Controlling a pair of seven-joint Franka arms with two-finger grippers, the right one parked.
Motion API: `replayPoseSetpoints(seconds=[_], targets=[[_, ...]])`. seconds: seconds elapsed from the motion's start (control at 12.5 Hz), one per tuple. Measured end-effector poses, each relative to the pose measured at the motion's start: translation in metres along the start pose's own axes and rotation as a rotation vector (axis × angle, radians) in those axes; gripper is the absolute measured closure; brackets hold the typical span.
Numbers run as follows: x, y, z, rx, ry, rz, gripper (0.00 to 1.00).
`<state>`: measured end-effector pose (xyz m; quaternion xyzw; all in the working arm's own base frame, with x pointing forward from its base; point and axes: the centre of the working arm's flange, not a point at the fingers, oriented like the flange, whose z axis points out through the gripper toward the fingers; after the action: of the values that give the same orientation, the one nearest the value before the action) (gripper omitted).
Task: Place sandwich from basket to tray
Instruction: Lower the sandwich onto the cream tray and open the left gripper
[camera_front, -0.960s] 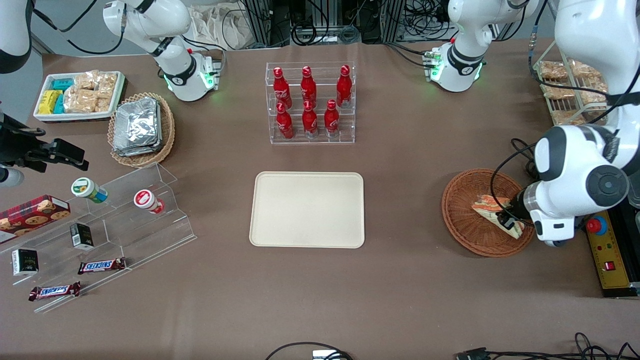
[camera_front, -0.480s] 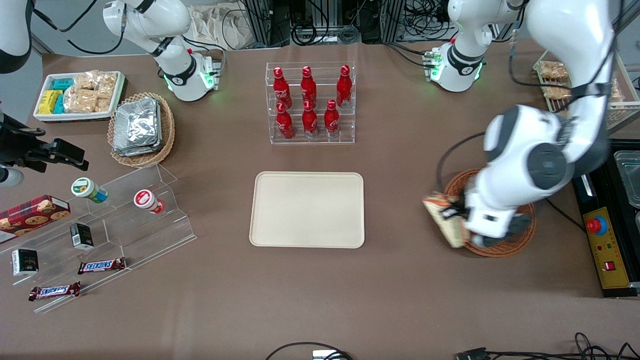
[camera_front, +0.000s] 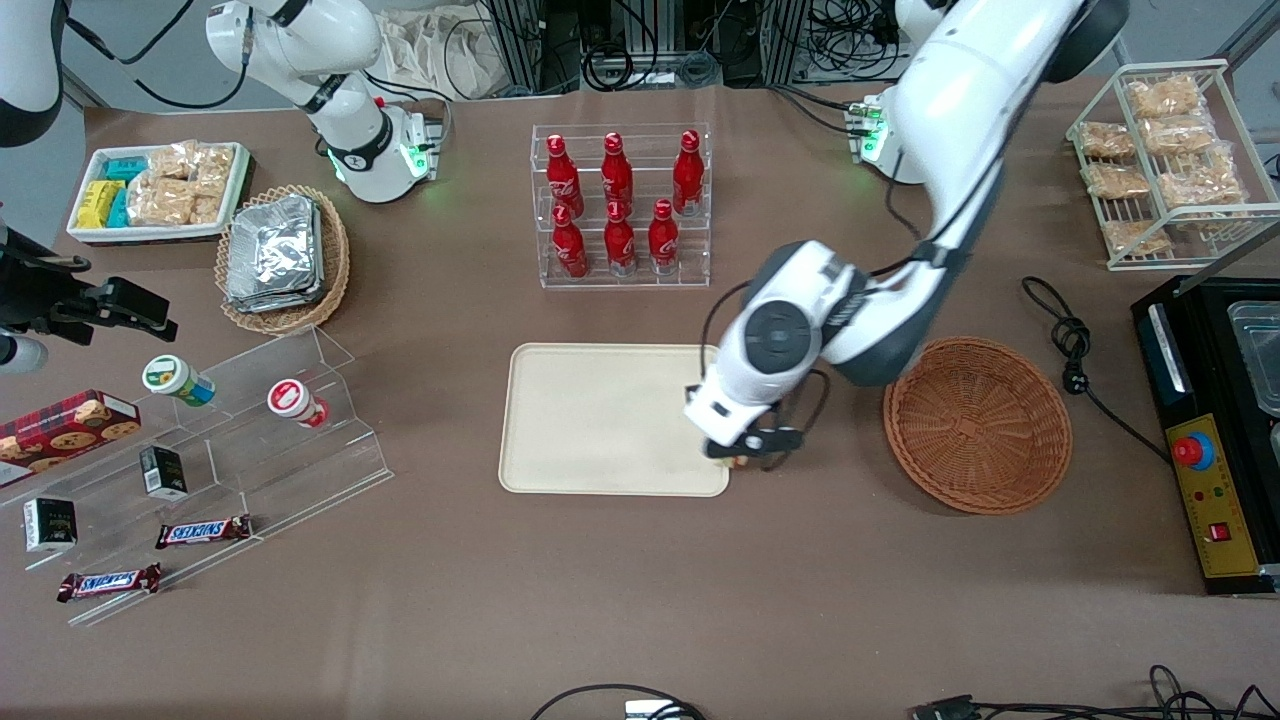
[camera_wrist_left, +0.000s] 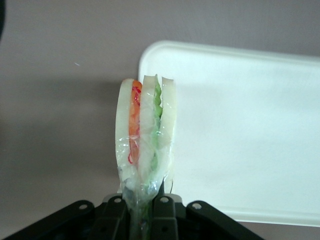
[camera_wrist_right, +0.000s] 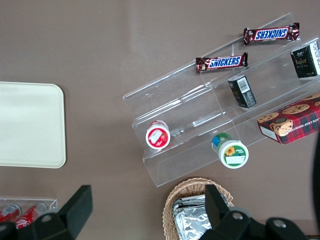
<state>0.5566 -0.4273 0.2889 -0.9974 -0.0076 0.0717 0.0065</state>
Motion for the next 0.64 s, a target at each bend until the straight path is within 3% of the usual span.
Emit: replayPoseSetpoints(seconds=[0.16, 0.24, 0.48, 0.64], targets=[[-0.018, 0.026, 0.042, 0.063, -0.014, 0.071, 0.83], [-0.018, 0.030, 0.054, 0.070, -0.019, 0.080, 0.83], [-0.003, 0.026, 0.043, 0.053, 0.006, 0.062, 0.56], [0.009, 0.025, 0.012, 0.019, 0.053, 0.017, 0.33]])
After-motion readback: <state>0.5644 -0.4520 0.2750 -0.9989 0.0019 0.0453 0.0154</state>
